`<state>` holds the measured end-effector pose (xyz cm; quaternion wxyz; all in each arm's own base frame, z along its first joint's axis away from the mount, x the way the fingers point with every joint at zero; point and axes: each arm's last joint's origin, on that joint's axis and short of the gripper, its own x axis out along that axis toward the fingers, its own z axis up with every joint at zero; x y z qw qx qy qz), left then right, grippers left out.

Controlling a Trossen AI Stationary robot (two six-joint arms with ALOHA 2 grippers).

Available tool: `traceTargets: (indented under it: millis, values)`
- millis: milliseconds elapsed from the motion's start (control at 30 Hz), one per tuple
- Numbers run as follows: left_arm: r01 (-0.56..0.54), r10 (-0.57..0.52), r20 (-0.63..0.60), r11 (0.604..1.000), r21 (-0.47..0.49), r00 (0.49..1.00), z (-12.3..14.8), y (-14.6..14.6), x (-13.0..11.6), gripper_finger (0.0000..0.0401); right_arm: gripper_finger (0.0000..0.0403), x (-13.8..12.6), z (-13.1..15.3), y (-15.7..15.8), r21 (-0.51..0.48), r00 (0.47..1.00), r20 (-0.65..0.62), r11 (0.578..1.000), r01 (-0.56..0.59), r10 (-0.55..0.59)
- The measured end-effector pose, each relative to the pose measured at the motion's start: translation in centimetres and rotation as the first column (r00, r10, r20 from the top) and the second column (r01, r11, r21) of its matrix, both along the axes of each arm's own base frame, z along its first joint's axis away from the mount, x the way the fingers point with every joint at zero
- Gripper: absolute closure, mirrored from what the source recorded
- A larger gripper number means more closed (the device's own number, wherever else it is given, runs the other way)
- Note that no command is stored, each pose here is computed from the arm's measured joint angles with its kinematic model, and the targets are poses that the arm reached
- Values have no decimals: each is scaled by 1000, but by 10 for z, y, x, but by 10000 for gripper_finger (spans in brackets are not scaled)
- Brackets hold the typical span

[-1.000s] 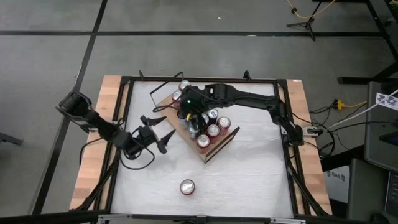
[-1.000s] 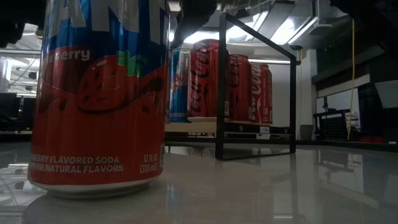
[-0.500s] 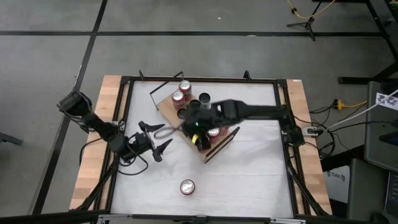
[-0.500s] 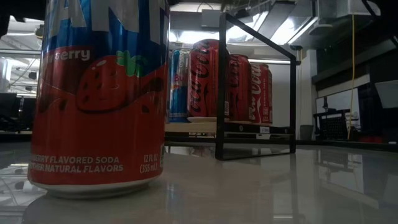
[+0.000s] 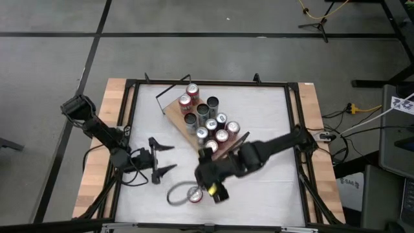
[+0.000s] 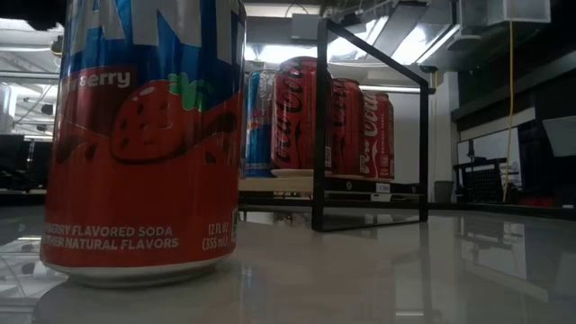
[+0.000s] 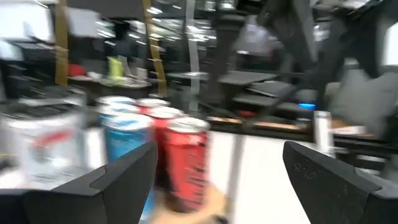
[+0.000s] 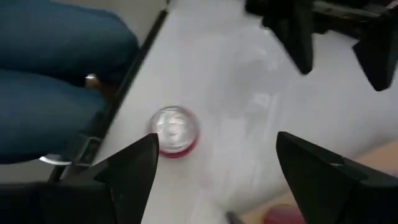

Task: Place canned beverage on shelf
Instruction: Put the red soda can on the shelf aligned with the other red soda cans

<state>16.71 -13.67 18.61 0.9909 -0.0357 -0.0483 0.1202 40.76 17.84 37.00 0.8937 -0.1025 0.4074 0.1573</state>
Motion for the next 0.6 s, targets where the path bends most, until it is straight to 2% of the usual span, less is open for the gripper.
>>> traceTargets:
  millis: [133, 300, 533, 600]
  values:
    - [146, -146, 0, 986, -75, 989, -4, -7, -2, 60, 86, -8, -10, 22, 1, 999, -49, 1000, -16, 17]
    - [296, -302, -37, 948, -116, 953, -11, -13, -3, 60, 86, -15, -31, 45, -4, 994, -104, 1000, 25, -25]
    - [323, -335, -80, 938, -128, 939, -17, -14, -3, 60, 86, -19, -72, 57, -76, 970, -156, 982, 174, -184]
    - [321, -333, -83, 938, -126, 939, -17, -14, -3, 60, 86, -19, -82, 57, -68, 961, -175, 976, 207, -215]
